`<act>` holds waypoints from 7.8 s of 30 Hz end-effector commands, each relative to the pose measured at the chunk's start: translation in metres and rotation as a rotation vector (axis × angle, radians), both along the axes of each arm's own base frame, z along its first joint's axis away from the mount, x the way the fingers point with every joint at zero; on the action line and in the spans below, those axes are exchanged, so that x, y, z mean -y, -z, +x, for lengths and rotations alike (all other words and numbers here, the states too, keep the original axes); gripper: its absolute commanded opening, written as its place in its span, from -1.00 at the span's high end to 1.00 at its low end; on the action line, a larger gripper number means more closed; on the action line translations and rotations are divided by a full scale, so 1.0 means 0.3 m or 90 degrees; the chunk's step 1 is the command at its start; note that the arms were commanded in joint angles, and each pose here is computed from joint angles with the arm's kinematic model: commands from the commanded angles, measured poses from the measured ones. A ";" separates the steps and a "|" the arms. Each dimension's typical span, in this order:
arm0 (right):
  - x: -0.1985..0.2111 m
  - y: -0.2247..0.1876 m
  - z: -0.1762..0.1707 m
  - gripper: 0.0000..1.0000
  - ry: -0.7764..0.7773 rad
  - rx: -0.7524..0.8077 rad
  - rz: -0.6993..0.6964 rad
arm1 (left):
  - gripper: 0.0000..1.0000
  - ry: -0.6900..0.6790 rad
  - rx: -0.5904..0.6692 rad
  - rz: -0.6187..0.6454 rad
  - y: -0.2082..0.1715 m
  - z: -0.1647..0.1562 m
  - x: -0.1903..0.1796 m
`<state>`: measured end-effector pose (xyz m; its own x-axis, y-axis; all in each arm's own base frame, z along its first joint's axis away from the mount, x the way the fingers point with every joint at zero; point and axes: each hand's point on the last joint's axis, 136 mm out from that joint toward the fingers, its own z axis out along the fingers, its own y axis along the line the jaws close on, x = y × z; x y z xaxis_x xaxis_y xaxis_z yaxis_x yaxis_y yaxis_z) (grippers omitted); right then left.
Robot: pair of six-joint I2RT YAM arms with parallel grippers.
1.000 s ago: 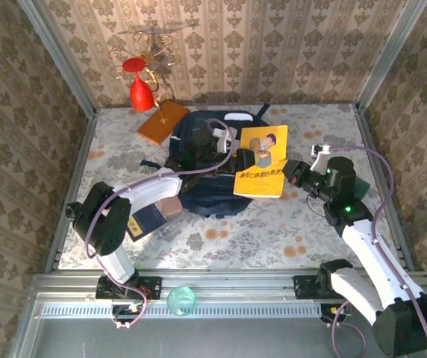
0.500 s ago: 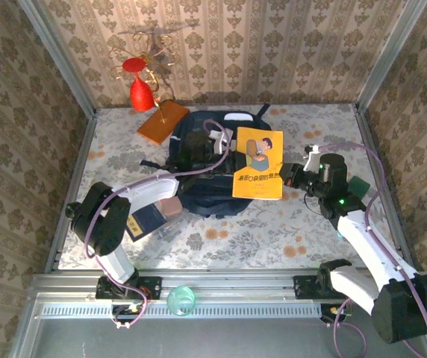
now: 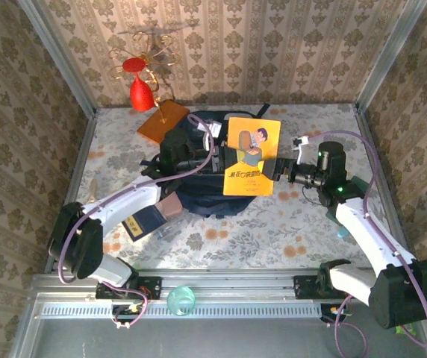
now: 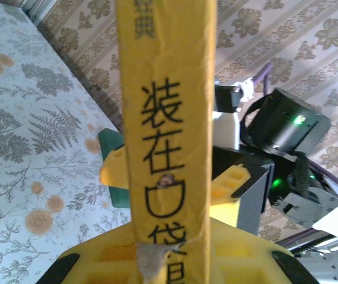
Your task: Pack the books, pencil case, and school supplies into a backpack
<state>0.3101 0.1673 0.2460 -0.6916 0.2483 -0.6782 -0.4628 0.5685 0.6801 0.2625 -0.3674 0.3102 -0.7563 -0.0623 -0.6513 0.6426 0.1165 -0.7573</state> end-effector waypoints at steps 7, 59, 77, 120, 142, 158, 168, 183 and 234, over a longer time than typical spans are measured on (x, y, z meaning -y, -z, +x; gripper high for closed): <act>-0.163 -0.219 -0.109 -0.18 -0.157 0.097 0.180 | 1.00 -0.009 0.047 -0.085 -0.129 -0.022 -0.054; 0.208 0.163 0.056 0.97 0.216 -0.190 0.053 | -0.11 0.157 0.386 0.824 0.808 0.204 -0.247; 0.210 0.206 -0.001 0.97 0.195 -0.228 -0.002 | 1.00 0.018 0.331 0.667 0.616 0.233 -0.127; -0.006 0.213 0.313 1.00 0.417 -0.178 0.267 | 1.00 -0.052 0.294 0.237 -0.186 0.209 0.010; -0.062 0.352 0.340 -0.24 0.427 -0.111 0.067 | 1.00 -0.086 0.264 0.273 -0.079 0.341 -0.029; 0.229 0.124 -0.073 -0.26 0.418 0.035 -0.123 | 0.45 -0.050 0.174 0.365 0.283 0.415 -0.025; -0.088 0.085 -0.073 -0.29 0.158 0.062 -0.194 | -0.58 -0.294 0.133 0.449 0.352 0.309 -0.427; -0.905 0.291 -0.185 -0.39 -0.206 0.006 -0.267 | -0.73 -0.780 -0.226 0.556 0.709 -0.027 -1.234; -1.127 0.635 0.016 -0.39 -0.079 -0.070 -0.414 | -0.13 -0.675 -0.375 0.428 0.945 0.009 -1.186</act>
